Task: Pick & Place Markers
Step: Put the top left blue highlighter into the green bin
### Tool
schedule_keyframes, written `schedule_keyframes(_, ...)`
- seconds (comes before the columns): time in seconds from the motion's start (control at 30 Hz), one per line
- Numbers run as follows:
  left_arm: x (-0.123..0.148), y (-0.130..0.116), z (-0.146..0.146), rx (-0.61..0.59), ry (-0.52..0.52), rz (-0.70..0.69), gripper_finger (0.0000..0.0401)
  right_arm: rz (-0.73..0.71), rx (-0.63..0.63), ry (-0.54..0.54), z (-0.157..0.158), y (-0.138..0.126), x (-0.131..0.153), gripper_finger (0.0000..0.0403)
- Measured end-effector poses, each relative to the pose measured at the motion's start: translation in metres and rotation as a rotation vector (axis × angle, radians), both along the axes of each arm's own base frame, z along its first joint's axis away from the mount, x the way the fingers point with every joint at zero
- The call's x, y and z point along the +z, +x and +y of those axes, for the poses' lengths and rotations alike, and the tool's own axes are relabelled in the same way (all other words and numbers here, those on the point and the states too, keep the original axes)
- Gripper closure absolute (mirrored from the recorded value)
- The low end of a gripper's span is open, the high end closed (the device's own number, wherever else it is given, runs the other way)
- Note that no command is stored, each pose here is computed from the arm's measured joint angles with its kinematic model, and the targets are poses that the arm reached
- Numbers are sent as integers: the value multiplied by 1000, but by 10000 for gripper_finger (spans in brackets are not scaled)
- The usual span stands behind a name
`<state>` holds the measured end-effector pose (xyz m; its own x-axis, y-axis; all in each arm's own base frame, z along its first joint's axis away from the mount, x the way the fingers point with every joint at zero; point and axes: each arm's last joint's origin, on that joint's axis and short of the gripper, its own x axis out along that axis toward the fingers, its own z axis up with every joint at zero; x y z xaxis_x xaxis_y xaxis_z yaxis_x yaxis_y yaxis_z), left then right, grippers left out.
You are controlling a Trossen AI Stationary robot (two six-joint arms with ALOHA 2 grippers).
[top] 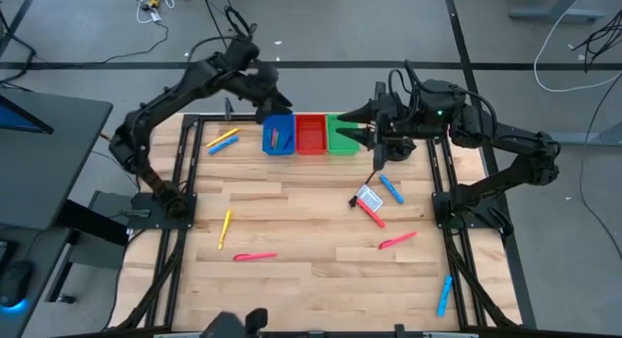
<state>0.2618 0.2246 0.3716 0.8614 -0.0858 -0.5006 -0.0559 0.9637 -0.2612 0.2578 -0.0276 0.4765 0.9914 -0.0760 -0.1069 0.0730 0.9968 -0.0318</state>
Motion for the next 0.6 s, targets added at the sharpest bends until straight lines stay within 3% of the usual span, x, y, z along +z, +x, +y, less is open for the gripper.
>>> schedule_keyframes(0.3, 52, -18, -37, 4, 58, -179, 236, -4, -7, 62, 0, 0, 0, 252)
schedule_keyframes(0.6, 92, -32, -74, 27, 107, -340, 236, 10, -16, 139, 0, 0, -2, 146)
